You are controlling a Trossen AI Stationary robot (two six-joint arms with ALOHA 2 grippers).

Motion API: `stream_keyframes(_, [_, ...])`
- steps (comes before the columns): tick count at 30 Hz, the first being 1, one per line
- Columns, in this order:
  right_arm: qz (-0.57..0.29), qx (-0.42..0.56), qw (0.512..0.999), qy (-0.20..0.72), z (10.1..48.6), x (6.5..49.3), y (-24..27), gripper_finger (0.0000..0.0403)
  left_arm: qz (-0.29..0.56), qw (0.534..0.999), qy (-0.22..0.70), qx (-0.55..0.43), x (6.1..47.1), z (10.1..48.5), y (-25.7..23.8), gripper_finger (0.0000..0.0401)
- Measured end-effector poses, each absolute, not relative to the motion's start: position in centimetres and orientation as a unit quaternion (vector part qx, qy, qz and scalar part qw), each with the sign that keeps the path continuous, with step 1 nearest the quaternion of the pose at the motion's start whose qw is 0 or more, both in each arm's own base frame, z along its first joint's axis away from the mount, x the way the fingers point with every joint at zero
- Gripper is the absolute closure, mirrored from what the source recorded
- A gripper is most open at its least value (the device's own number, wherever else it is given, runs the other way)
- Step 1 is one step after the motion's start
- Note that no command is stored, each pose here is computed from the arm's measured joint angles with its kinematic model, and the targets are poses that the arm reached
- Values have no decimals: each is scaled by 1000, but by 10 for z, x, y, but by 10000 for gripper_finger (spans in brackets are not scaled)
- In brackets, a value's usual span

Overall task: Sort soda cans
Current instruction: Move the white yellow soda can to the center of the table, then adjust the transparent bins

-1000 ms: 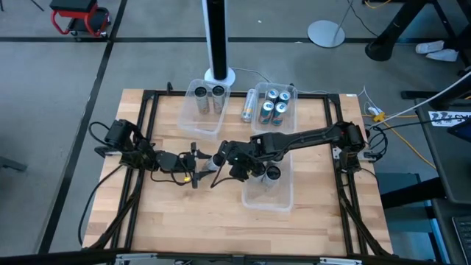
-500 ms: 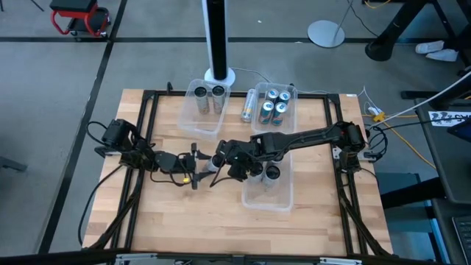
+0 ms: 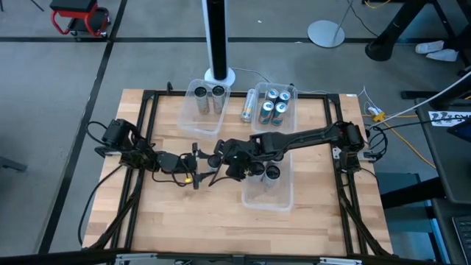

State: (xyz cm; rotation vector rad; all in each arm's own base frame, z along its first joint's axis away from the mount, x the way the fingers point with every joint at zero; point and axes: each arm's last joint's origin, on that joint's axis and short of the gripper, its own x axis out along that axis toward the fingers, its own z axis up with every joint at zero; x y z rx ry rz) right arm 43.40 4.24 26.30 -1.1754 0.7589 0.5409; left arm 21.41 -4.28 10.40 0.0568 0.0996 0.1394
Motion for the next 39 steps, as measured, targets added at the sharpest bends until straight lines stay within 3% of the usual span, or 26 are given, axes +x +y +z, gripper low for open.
stream_keyframes(16, [241,-541,733,335,264,436,43,394,71,996,62,-2,214,101,-43,119])
stream_keyframes(27, [241,-539,734,337,265,435,43,394,72,996,55,-16,213,102,-42,61])
stream_keyframes(39, [232,-542,730,346,292,435,43,394,69,995,70,-34,187,106,-37,56])
